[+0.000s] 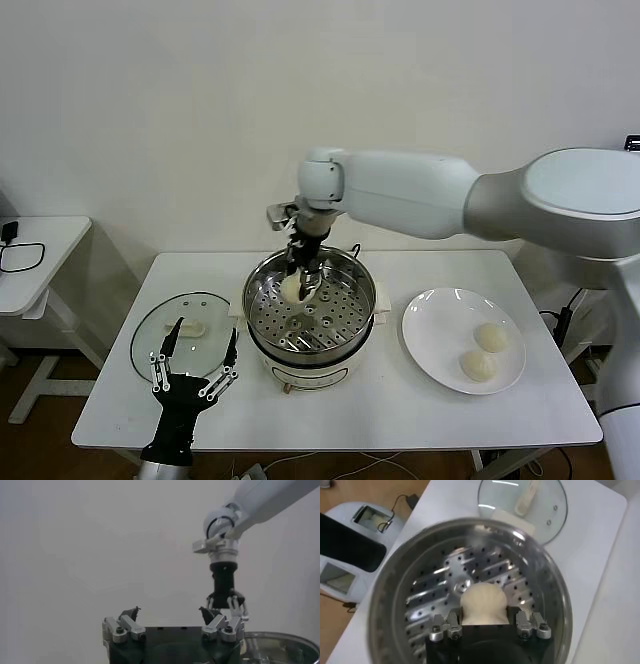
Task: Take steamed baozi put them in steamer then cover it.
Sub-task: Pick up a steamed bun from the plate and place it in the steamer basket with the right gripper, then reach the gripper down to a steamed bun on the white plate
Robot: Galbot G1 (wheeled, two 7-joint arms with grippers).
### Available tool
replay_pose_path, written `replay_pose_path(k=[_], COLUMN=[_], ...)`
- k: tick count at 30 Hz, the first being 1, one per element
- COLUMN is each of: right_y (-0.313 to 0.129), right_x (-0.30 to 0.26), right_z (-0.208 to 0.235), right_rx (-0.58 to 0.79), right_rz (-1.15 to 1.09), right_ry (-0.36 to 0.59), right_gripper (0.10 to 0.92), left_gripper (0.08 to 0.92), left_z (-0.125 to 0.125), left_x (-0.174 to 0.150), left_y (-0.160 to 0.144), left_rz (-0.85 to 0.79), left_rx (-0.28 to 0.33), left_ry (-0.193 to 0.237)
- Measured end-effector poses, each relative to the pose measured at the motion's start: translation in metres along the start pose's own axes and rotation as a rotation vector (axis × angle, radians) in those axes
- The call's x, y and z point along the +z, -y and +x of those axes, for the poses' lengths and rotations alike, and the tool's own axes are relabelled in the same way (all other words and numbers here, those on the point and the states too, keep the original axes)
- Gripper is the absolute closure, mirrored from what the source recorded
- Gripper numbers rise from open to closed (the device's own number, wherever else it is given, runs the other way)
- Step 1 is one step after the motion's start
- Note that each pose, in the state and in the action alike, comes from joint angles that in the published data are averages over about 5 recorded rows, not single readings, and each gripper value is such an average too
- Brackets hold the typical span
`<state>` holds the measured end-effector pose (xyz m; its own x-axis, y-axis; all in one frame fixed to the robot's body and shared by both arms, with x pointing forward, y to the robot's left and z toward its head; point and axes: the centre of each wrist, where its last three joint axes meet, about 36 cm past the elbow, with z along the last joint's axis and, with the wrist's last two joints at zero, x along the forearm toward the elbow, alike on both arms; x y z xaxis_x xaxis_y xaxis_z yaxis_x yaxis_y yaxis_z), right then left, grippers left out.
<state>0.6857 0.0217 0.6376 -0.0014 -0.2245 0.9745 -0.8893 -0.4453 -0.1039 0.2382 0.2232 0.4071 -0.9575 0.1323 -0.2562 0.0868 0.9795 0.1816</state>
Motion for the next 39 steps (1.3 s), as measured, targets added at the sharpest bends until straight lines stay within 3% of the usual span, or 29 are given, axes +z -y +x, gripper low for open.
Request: replay_pose_path(k=[14, 22, 31, 39], right_y=[0.006, 0.003, -0.012, -0.055], right_x=[-0.013, -0.011, 0.015, 0.114], right_z=[-0.045, -0.047, -0.002, 0.067], right_rx=[-0.018, -0.012, 0.011, 0.034], right_rz=[-0.014, -0.012, -0.003, -0.062], right_ry=[0.002, 0.003, 0.018, 0.006], right_gripper=[0.400, 0.235, 0.200, 0.200], left_gripper=[0.177, 0.177, 0.177, 0.177], left_z=[0.000, 0.000, 0.000, -0.003], left_x=[0.000, 0.002, 0.003, 0.002], left_y=[-0.002, -0.003, -0.003, -0.001], left_rz=[-0.002, -0.004, -0.005, -0.002], left_rx=[-0.008, -0.013, -0.016, -0.006], left_ry=[-0.001, -0.005, -0.008, -0.007])
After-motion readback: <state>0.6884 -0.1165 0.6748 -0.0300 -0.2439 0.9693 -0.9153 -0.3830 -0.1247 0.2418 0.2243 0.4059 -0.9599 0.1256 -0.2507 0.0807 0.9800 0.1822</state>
